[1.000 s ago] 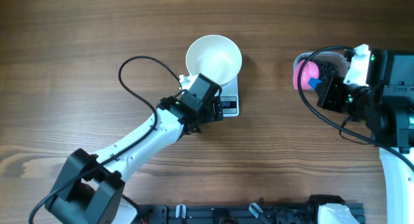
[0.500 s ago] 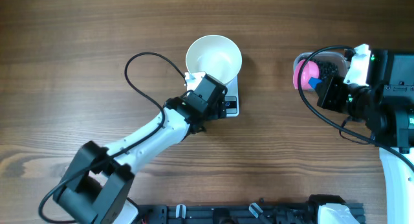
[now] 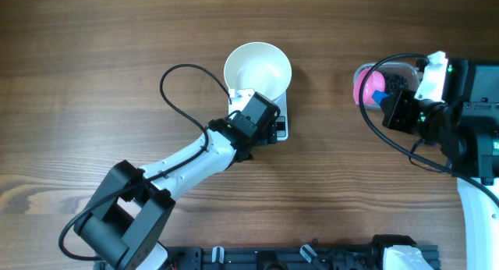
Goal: Scoop item into bowl and weigh 150g on scale
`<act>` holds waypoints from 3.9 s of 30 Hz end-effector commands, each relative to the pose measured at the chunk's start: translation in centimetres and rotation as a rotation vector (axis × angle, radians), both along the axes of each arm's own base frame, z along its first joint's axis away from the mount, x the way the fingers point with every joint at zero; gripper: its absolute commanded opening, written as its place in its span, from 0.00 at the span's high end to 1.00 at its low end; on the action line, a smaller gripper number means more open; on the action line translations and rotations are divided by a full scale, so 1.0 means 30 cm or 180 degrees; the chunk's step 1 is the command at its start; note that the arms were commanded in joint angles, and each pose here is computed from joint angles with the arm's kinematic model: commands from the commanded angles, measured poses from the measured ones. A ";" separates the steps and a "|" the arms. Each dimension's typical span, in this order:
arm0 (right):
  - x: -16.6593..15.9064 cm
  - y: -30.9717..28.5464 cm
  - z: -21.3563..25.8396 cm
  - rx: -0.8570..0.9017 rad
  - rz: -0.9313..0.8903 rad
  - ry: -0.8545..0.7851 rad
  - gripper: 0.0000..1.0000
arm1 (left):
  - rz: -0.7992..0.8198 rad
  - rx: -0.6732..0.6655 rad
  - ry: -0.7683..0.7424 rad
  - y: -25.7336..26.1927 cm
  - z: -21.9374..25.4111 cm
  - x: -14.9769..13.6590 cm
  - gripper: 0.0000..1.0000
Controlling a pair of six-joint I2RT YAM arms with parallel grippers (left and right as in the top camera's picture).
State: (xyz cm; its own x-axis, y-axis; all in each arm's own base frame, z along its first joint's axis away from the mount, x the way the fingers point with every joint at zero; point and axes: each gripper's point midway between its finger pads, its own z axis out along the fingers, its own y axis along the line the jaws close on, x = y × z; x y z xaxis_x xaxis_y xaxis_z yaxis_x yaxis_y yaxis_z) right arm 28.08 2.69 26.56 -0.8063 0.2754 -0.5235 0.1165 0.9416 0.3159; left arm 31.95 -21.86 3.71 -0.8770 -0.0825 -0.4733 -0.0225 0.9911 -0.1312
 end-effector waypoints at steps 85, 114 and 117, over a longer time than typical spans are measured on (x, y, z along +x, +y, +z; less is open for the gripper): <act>0.012 -0.004 0.034 -0.0069 0.0029 -0.0119 0.96 | 0.0079 0.0237 0.0209 0.046 -0.137 0.002 0.00; 0.012 -0.004 0.033 -0.0069 0.0029 -0.0117 0.96 | 0.0125 0.0356 0.0247 0.078 -0.143 -0.007 0.00; 0.012 -0.004 0.033 -0.0069 0.0030 -0.0117 0.96 | 0.0125 0.0356 0.0247 0.078 -0.143 -0.007 0.00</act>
State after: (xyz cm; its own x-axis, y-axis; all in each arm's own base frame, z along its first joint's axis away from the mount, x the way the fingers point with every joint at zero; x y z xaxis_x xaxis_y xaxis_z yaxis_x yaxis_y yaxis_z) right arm 28.14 2.69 26.61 -0.8047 0.2753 -0.5259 0.1156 0.9416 0.3161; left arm 32.55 -20.86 1.33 -0.8886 -0.0840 -0.4508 -0.0535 0.9954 -0.0800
